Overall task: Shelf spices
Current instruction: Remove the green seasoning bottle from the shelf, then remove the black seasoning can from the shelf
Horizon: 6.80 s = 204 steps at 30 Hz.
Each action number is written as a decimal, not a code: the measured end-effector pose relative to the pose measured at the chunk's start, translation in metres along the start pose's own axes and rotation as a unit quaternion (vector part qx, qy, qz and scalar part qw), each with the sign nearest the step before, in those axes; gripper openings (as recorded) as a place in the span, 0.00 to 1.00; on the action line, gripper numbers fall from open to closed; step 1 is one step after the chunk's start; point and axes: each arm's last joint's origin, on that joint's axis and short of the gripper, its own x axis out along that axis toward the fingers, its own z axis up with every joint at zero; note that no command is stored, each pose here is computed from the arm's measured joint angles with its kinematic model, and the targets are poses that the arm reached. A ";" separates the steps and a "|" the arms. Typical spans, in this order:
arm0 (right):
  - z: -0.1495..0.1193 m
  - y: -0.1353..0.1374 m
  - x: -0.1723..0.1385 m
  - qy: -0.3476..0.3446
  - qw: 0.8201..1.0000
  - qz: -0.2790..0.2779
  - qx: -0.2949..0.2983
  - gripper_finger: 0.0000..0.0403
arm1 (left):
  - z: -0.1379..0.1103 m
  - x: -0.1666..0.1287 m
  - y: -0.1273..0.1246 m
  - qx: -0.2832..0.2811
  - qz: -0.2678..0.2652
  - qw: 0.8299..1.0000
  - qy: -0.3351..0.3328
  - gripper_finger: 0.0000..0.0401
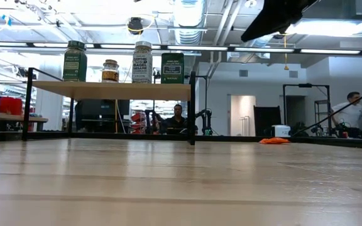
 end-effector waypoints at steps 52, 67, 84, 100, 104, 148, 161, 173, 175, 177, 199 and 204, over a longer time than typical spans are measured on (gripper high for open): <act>0.061 -0.052 0.010 -0.214 0.963 -0.118 -0.112 0.70 | -0.089 -0.013 -0.042 0.125 0.256 0.948 -0.141 0.00; 0.052 -0.089 0.061 -0.206 0.977 -0.018 -0.053 0.70 | -0.078 0.009 -0.011 0.163 0.350 0.919 -0.085 0.00; 0.057 -0.109 0.137 -0.146 0.988 0.038 -0.039 0.70 | -0.076 0.005 -0.007 0.162 0.345 0.921 -0.084 0.00; 0.056 -0.126 0.152 -0.114 0.992 0.045 -0.042 0.70 | -0.076 0.005 -0.007 0.143 0.336 0.927 -0.087 0.00; 0.055 -0.128 0.153 -0.116 0.991 0.061 -0.042 0.70 | -0.077 0.005 -0.007 0.140 0.325 0.932 -0.082 0.00; 0.060 -0.093 0.150 -0.139 0.975 0.164 -0.049 0.34 | -0.077 0.005 -0.007 0.166 0.340 0.922 -0.079 0.00; 0.021 -0.053 0.151 -0.162 0.970 0.181 -0.026 0.34 | -0.077 0.005 -0.007 0.166 0.340 0.922 -0.079 0.00; -0.012 -0.049 0.151 -0.188 0.970 0.153 -0.035 0.34 | -0.077 0.005 -0.007 0.168 0.340 0.922 -0.078 0.00; -0.024 -0.046 0.154 -0.167 0.974 0.151 -0.034 0.34 | -0.077 0.005 -0.006 0.168 0.344 0.920 -0.080 0.00; -0.035 -0.043 0.158 -0.149 0.976 0.156 -0.034 0.34 | -0.077 0.005 -0.006 0.168 0.344 0.920 -0.080 0.00; -0.075 -0.031 0.194 -0.115 0.981 0.154 -0.017 0.35 | -0.077 0.005 -0.006 0.173 0.347 0.918 -0.079 0.00; -0.074 -0.031 0.194 -0.115 0.981 0.153 -0.012 0.55 | -0.077 0.005 -0.006 0.173 0.347 0.918 -0.079 0.00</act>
